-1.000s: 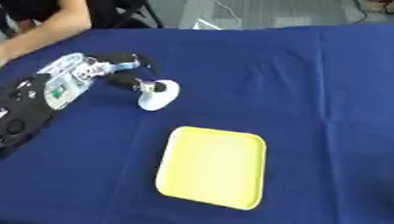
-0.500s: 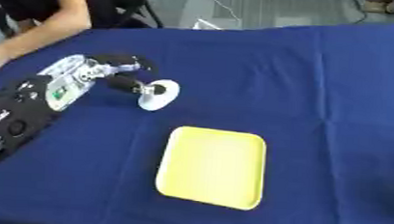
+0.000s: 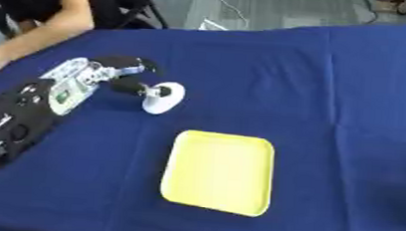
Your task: Pick up objects on the table and place them in the box.
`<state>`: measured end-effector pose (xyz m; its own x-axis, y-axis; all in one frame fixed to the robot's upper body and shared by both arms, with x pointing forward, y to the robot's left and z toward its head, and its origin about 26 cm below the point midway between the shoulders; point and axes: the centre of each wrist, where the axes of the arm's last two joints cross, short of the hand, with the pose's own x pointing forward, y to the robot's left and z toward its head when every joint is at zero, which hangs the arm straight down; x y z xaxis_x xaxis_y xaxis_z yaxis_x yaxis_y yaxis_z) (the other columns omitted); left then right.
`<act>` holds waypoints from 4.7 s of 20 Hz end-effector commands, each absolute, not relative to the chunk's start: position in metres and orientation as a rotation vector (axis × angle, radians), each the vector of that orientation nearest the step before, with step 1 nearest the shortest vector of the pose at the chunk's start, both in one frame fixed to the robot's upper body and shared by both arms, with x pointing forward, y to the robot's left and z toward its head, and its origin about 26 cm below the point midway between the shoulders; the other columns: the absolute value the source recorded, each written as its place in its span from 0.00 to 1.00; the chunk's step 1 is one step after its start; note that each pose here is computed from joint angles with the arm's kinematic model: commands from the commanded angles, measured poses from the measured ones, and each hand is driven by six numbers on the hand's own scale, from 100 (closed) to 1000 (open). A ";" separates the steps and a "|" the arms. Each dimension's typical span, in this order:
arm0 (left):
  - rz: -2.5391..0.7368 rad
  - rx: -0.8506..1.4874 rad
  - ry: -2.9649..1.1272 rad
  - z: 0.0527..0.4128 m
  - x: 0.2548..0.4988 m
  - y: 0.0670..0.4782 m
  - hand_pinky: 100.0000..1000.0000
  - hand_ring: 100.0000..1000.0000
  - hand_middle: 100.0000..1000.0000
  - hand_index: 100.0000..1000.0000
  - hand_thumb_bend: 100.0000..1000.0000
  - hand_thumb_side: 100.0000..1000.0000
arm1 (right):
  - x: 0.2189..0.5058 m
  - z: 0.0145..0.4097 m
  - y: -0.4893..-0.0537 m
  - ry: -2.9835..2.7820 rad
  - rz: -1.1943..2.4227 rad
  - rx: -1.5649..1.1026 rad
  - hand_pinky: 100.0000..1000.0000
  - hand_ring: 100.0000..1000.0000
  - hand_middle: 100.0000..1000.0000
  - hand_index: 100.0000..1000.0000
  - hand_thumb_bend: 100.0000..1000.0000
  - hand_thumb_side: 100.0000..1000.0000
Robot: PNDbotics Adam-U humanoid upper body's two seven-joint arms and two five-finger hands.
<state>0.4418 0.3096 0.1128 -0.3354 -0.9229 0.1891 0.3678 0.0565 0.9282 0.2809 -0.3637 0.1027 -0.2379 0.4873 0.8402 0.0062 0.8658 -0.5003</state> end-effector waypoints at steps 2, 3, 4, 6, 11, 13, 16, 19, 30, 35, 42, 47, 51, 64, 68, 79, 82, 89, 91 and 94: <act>-1.514 0.689 -1.262 0.125 0.446 0.313 1.00 0.97 0.91 0.91 0.46 1.00 | 0.282 0.112 -0.366 -1.785 0.492 -0.392 0.64 0.65 0.85 0.96 0.00 0.85; -1.514 0.691 -1.260 0.124 0.446 0.313 1.00 0.97 0.91 0.91 0.45 1.00 | 0.282 0.112 -0.366 -1.785 0.492 -0.391 0.64 0.65 0.85 0.96 0.00 0.85; -1.511 0.696 -1.257 0.123 0.446 0.313 1.00 0.96 0.91 0.91 0.45 1.00 | 0.282 0.112 -0.366 -1.784 0.492 -0.391 0.64 0.65 0.85 0.96 0.00 0.85; -1.506 0.702 -1.253 0.120 0.446 0.313 1.00 0.96 0.91 0.91 0.45 1.00 | 0.282 0.112 -0.366 -1.784 0.492 -0.391 0.64 0.65 0.85 0.96 0.00 0.85; -1.501 0.711 -1.246 0.115 0.447 0.314 1.00 0.96 0.91 0.91 0.45 1.00 | 0.282 0.112 -0.366 -1.784 0.492 -0.390 0.64 0.65 0.85 0.96 0.00 0.85; -1.501 0.713 -1.244 0.114 0.448 0.314 1.00 0.96 0.91 0.91 0.44 1.00 | 0.282 0.112 -0.366 -1.785 0.492 -0.390 0.64 0.65 0.85 0.96 0.00 0.84; -1.502 0.716 -1.238 0.112 0.448 0.315 1.00 0.96 0.91 0.91 0.44 1.00 | 0.282 0.112 -0.366 -1.784 0.492 -0.389 0.64 0.65 0.85 0.96 0.00 0.85; -1.505 0.716 -1.233 0.110 0.448 0.315 1.00 0.96 0.91 0.91 0.42 1.00 | 0.282 0.112 -0.366 -1.784 0.493 -0.389 0.64 0.65 0.85 0.96 0.00 0.85; -1.520 0.728 -1.217 0.104 0.448 0.314 1.00 0.96 0.91 0.91 0.43 1.00 | 0.282 0.112 -0.366 -1.784 0.492 -0.391 0.64 0.65 0.85 0.96 0.00 0.85; -1.571 0.754 -1.223 0.107 0.449 0.310 1.00 0.96 0.91 0.92 0.49 0.96 | 0.283 0.112 -0.366 -1.784 0.493 -0.391 0.64 0.65 0.85 0.96 0.00 0.85; -1.657 0.828 -1.201 0.111 0.454 0.309 0.97 0.96 0.90 0.92 0.58 0.93 | 0.282 0.112 -0.367 -1.782 0.493 -0.392 0.64 0.65 0.85 0.96 0.00 0.85; -1.776 0.891 -1.155 0.125 0.466 0.310 0.93 0.96 0.89 0.93 0.66 0.92 | 0.282 0.112 -0.367 -1.780 0.497 -0.395 0.64 0.65 0.85 0.96 0.00 0.85; -1.812 0.911 -1.155 0.131 0.472 0.312 0.93 0.96 0.89 0.92 0.66 0.92 | 0.282 0.112 -0.367 -1.780 0.497 -0.397 0.64 0.65 0.85 0.96 0.00 0.85; -1.783 0.813 -1.106 0.111 0.473 0.320 0.99 0.95 0.89 0.89 0.59 1.00 | 0.282 0.113 -0.367 -1.781 0.495 -0.397 0.64 0.64 0.85 0.96 0.00 0.85; -1.764 0.766 -1.088 0.105 0.472 0.322 1.00 0.95 0.89 0.89 0.57 1.00 | 0.282 0.112 -0.368 -1.781 0.495 -0.396 0.64 0.64 0.85 0.96 0.00 0.85; -1.723 0.740 -1.085 0.095 0.470 0.320 1.00 0.95 0.89 0.88 0.52 1.00 | 0.283 0.112 -0.367 -1.781 0.494 -0.393 0.64 0.64 0.85 0.96 0.00 0.85; -1.728 0.739 -1.085 0.095 0.470 0.319 1.00 0.95 0.89 0.88 0.52 1.00 | 0.283 0.112 -0.367 -1.781 0.495 -0.392 0.64 0.64 0.85 0.96 0.00 0.85; -1.758 0.757 -1.081 0.094 0.470 0.315 0.99 0.95 0.89 0.88 0.55 1.00 | 0.283 0.112 -0.367 -1.781 0.495 -0.390 0.64 0.64 0.85 0.96 0.00 0.85; -1.768 0.763 -1.077 0.091 0.469 0.315 0.98 0.95 0.88 0.88 0.56 1.00 | 0.283 0.112 -0.367 -1.781 0.495 -0.390 0.64 0.64 0.85 0.96 0.00 0.85; -1.787 0.761 -1.065 0.085 0.467 0.314 0.97 0.95 0.88 0.87 0.57 1.00 | 0.283 0.112 -0.367 -1.781 0.495 -0.390 0.64 0.64 0.85 0.96 0.00 0.85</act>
